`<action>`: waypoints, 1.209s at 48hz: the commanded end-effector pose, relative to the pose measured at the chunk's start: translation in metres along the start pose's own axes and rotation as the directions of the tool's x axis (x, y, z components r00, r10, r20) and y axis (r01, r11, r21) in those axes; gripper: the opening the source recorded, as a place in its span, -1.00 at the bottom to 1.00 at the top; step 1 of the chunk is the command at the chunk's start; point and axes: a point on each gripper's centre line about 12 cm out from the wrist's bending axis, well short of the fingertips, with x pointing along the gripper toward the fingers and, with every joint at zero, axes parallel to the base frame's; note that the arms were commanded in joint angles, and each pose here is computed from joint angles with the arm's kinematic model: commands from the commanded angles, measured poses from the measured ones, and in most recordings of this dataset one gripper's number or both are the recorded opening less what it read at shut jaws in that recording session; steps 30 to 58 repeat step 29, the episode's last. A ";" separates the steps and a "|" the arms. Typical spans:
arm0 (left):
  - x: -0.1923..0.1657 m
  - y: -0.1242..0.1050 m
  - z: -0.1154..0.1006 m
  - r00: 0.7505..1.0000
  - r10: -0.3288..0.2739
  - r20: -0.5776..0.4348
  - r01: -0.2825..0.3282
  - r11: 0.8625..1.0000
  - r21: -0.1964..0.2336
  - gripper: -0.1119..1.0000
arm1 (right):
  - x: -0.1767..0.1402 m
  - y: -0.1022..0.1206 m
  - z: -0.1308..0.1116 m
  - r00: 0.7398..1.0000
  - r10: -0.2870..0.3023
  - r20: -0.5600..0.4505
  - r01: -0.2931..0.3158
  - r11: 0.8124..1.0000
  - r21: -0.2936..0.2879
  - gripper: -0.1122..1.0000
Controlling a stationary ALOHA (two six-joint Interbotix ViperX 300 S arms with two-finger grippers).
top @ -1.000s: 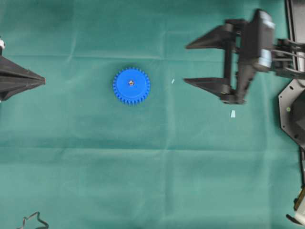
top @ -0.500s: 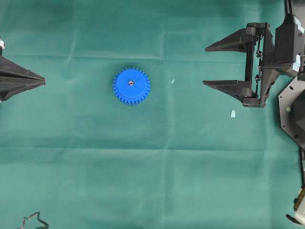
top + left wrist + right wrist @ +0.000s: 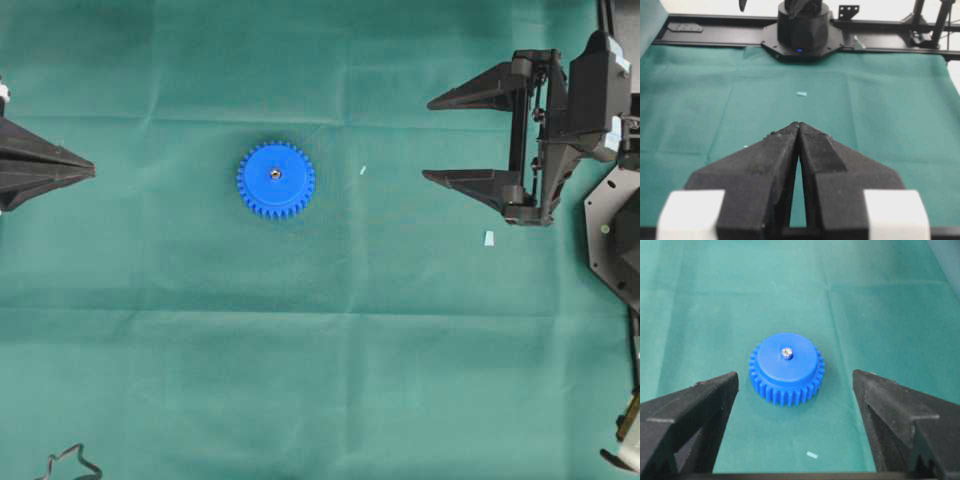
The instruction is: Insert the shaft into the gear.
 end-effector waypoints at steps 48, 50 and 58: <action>0.002 0.000 0.010 1.000 -0.001 0.021 0.001 1.000 0.005 -0.80 | 0.000 0.001 0.006 1.000 0.002 0.021 -0.002 1.000 0.003 0.89; 0.002 0.000 0.010 1.000 -0.001 0.021 0.001 1.000 0.005 -0.80 | 0.000 0.001 0.006 1.000 0.002 0.021 -0.002 1.000 0.003 0.89; 0.002 0.000 0.010 1.000 -0.001 0.021 0.001 1.000 0.005 -0.80 | 0.000 0.001 0.006 1.000 0.002 0.021 -0.002 1.000 0.003 0.89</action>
